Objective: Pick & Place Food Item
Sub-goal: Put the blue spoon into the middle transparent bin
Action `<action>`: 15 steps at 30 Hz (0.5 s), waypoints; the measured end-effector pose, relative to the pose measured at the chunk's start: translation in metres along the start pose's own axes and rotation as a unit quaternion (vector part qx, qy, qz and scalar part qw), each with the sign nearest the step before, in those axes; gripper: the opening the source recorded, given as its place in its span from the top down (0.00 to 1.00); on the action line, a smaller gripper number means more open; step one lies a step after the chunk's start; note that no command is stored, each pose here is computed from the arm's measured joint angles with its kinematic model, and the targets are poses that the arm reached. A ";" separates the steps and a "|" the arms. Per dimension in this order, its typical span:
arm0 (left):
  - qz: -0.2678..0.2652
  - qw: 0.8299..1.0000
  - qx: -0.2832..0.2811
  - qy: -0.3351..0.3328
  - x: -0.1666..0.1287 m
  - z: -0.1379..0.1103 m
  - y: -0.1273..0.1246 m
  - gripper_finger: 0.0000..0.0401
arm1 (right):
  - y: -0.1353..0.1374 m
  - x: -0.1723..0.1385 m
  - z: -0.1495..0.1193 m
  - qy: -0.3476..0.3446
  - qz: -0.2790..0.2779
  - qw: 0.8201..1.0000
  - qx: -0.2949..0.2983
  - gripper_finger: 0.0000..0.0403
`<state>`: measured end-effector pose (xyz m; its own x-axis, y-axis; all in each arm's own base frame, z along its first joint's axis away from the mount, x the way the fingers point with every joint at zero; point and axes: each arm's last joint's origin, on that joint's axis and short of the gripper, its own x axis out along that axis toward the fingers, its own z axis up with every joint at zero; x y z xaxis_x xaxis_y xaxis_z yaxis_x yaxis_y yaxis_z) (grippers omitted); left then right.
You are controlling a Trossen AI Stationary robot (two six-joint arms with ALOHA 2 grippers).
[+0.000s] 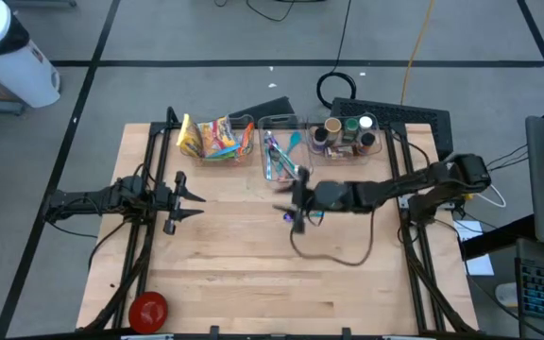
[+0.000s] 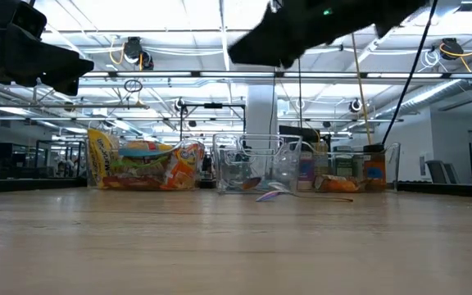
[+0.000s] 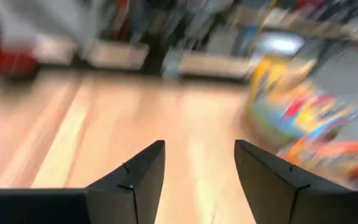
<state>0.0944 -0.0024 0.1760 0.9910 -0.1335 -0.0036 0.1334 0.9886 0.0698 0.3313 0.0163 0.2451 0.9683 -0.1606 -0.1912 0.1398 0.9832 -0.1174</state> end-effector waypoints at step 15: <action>0.000 1.000 0.000 0.000 0.000 0.000 0.000 0.62 | 0.018 -0.018 -0.070 0.253 0.059 0.966 0.010 0.55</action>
<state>0.0944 -0.0025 0.1759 0.9910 -0.1338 -0.0039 0.1338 0.9886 0.0697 0.3018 0.0306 0.1784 0.7537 -0.0653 -0.6540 0.0439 0.9978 -0.0490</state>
